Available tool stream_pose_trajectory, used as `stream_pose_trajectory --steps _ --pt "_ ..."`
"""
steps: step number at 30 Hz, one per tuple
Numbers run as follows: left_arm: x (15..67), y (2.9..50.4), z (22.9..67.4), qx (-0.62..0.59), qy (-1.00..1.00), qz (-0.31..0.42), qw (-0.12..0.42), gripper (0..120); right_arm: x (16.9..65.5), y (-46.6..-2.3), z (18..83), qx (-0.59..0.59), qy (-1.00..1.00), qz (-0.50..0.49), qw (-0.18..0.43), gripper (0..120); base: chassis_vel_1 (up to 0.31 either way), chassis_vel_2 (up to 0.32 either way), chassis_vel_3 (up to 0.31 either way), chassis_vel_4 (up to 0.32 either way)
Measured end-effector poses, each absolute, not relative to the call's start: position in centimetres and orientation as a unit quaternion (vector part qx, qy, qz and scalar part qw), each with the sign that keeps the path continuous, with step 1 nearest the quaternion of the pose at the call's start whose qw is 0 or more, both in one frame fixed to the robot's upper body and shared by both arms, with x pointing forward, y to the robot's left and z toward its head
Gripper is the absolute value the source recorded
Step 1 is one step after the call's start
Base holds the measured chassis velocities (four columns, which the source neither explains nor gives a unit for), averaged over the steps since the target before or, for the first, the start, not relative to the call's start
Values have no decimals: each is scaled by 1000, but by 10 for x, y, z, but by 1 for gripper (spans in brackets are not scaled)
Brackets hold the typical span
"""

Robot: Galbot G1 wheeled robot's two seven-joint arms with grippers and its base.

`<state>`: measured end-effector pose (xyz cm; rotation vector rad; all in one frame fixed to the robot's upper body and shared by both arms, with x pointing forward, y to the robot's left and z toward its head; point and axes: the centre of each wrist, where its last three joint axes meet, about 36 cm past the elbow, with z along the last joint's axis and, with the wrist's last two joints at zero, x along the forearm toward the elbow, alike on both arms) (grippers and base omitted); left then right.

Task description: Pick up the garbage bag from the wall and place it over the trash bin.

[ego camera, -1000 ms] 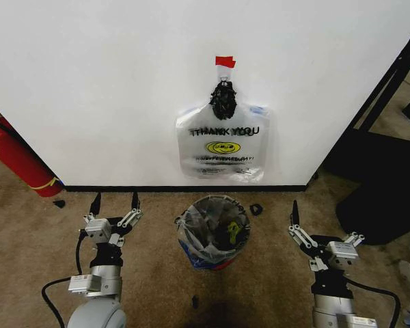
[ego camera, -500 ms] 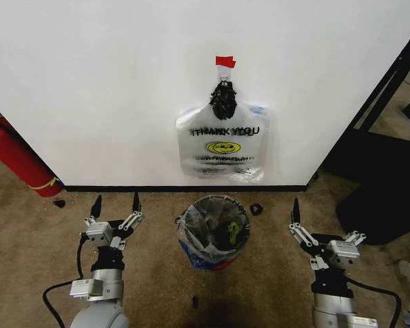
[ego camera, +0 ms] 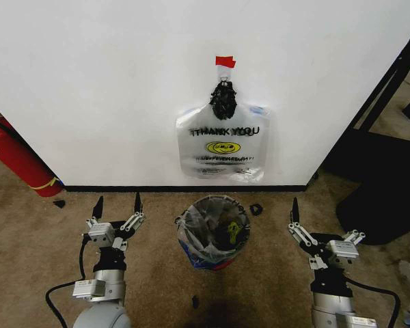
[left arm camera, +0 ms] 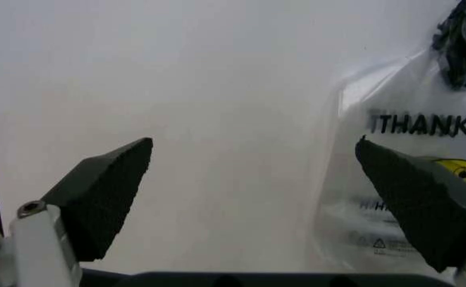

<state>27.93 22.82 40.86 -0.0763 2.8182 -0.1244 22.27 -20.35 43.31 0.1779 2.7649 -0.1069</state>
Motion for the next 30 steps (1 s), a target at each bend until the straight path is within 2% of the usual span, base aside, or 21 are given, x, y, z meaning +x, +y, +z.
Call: stream_pose_trajectory --steps 30 --pt "288 231 406 -25 987 -42 152 100 222 -204 436 62 979 -45 189 100 0 0 0 0"
